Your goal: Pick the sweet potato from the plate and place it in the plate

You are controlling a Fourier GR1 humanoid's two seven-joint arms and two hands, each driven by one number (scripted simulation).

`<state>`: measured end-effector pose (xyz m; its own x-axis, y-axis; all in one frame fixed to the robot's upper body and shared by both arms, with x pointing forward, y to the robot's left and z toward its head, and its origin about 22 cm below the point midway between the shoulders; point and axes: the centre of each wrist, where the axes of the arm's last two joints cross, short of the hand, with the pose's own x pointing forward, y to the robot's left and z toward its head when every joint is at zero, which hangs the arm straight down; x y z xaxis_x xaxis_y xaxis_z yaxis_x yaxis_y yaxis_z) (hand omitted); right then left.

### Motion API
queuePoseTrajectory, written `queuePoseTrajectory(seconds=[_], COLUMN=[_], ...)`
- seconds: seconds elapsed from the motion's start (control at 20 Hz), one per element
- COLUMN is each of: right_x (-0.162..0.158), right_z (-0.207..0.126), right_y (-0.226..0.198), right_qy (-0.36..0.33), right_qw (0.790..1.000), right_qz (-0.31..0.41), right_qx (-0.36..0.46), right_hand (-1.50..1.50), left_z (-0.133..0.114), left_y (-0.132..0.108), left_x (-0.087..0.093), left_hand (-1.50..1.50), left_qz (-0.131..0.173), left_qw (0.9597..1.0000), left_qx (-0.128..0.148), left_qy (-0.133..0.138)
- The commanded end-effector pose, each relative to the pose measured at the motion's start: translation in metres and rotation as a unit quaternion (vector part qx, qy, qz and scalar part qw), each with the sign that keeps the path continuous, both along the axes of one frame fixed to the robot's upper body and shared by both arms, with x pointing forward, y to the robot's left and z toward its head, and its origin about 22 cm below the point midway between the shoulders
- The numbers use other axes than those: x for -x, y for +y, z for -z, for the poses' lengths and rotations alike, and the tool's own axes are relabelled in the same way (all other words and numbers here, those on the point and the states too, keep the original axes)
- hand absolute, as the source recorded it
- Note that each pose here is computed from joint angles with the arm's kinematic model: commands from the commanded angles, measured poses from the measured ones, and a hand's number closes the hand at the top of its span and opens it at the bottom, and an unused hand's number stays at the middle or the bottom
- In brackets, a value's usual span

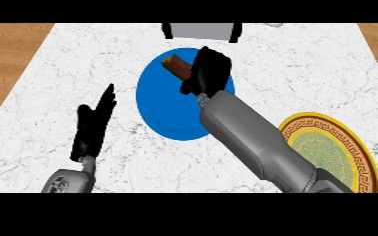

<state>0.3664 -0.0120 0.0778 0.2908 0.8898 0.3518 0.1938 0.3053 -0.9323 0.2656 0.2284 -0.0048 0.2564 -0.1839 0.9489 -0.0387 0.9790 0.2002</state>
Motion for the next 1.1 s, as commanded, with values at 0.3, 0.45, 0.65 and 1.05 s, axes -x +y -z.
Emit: queuePoseTrajectory(seconds=[0.3,0.45,0.65,1.05], right_x=[0.002,-0.007,0.019,0.032], right_z=[0.045,0.017,0.033,0.026], right_y=[-0.017,-0.003,-0.001,-0.021], right_qy=[0.155,0.131,0.017,-0.139], right_qw=[0.984,0.985,0.978,0.915], right_qz=[0.024,-0.041,-0.091,-0.055], right_qx=[-0.086,-0.101,-0.190,-0.375], right_hand=[-1.50,-1.50,-1.50,-1.50], left_z=[0.000,0.007,0.010,0.009], left_y=[-0.001,0.024,0.015,0.014], left_x=[0.014,0.012,0.016,0.006], left_hand=[0.00,0.00,0.00,0.00], left_qz=[-0.017,-0.017,-0.029,-0.036], left_qw=[0.9998,0.9998,0.9996,0.9992], left_qx=[0.004,0.007,0.002,0.000], left_qy=[0.007,0.007,0.005,0.015])
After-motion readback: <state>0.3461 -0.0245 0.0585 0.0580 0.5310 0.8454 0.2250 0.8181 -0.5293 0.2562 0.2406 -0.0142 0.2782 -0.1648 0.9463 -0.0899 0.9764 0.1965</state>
